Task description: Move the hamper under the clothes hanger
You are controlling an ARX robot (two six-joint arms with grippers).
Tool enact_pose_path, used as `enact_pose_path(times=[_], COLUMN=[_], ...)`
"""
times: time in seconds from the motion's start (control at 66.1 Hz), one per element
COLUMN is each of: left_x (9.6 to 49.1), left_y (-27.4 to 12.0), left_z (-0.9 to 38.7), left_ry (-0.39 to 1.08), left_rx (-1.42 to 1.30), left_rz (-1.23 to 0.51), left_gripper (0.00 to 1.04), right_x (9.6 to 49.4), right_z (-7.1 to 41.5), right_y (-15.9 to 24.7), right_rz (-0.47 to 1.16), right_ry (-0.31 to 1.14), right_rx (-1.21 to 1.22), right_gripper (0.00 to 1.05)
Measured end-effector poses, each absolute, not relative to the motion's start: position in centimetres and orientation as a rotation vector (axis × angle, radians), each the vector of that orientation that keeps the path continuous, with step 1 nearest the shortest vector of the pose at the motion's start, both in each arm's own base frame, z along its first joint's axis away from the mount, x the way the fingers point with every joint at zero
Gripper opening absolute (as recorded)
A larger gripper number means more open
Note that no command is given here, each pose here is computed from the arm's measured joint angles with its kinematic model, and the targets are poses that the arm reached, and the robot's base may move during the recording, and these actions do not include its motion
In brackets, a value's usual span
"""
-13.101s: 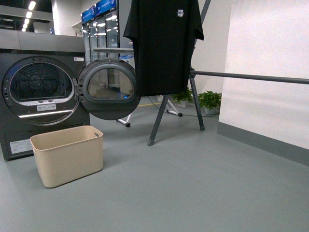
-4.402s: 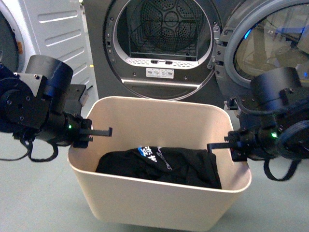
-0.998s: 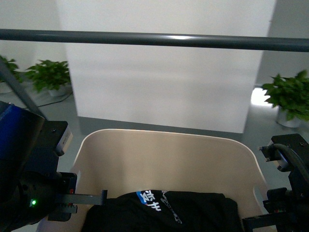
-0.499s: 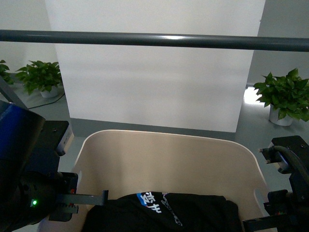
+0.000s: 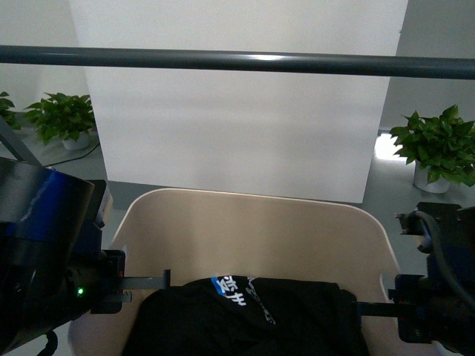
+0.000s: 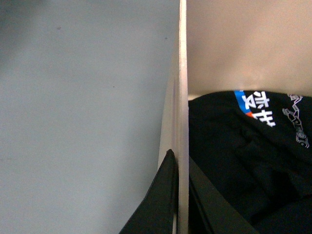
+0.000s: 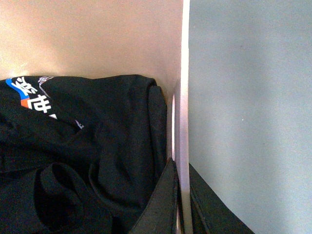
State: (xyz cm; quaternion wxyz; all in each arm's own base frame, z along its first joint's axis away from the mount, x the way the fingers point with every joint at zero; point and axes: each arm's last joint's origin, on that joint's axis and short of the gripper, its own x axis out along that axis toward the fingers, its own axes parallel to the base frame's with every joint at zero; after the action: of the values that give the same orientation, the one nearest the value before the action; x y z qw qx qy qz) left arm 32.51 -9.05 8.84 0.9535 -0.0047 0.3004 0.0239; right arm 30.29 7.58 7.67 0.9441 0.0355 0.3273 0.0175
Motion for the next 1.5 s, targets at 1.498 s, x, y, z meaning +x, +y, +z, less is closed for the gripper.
enact_pose_path(times=[1.498], left_x=[39.3], left_y=[-7.6], left_z=[-1.4], left_ry=[0.858], left_rx=[-0.057], left_rz=[0.058], left_gripper=[0.04], right_x=[36.7], right_z=[-2.0], right_y=[8.0], right_rz=[-0.004], right_ry=[0.905], right_rx=[0.0], right_gripper=[0.03])
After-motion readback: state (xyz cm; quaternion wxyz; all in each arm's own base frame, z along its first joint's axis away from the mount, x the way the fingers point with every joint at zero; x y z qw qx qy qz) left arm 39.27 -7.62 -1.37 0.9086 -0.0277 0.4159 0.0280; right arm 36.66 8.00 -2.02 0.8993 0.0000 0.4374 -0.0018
